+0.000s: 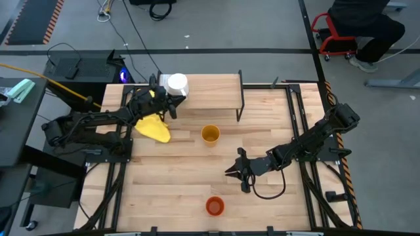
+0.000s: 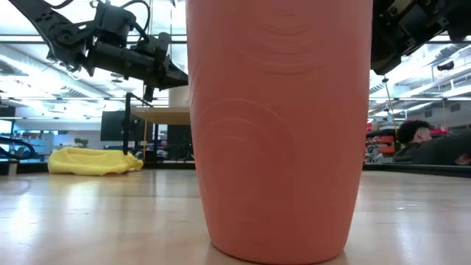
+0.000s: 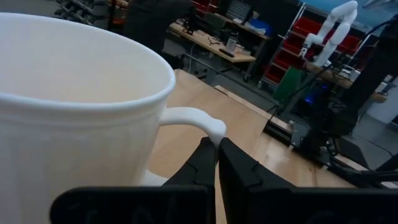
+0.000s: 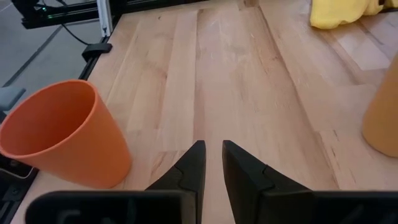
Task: Stack small to large cups/mugs on shelf
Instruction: Put the white mug on the shelf, then put the orange cup on the shelf
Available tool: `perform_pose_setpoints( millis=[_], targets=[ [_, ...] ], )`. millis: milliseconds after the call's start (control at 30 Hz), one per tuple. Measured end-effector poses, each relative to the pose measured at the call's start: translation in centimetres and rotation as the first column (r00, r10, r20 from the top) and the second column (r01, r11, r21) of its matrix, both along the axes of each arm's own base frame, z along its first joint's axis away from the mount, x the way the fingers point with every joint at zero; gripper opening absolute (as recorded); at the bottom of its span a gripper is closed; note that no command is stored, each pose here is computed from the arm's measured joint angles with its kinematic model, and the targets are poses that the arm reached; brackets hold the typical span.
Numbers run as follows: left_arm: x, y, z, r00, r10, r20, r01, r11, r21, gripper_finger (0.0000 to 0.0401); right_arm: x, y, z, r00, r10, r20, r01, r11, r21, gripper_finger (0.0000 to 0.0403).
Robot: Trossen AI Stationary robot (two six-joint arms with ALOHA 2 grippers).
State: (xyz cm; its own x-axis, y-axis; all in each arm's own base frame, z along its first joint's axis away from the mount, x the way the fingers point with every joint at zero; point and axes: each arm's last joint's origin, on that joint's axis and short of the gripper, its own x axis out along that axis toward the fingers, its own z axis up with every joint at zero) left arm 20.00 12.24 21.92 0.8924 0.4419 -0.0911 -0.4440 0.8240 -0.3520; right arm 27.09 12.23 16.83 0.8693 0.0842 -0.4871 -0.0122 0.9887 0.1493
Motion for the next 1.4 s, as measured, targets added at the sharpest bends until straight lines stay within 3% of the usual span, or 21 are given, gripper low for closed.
perform_pose_setpoints(
  millis=[400, 1033, 1400],
  targets=[
    [0.08, -0.14, -0.04, 1.000, -0.008, -0.013, 0.009, 1.000, 0.018, 0.0022, -0.01, 0.01, 0.00, 1.000, 0.002, 0.000, -0.002, 1.000, -0.004, 0.0061],
    [0.51, -0.89, -0.13, 0.999, -0.043, -0.022, 0.043, 0.999, 0.014, 0.0101, -0.01, 0.01, 0.00, 1.000, 0.003, 0.000, -0.003, 1.000, -0.003, 0.0061],
    [0.42, -0.95, -0.74, 0.996, -0.045, -0.078, 0.044, 0.999, -0.020, 0.0107, -0.02, 0.00, -0.03, 1.000, -0.005, -0.005, 0.005, 1.000, 0.009, 0.0061]
  ],
)
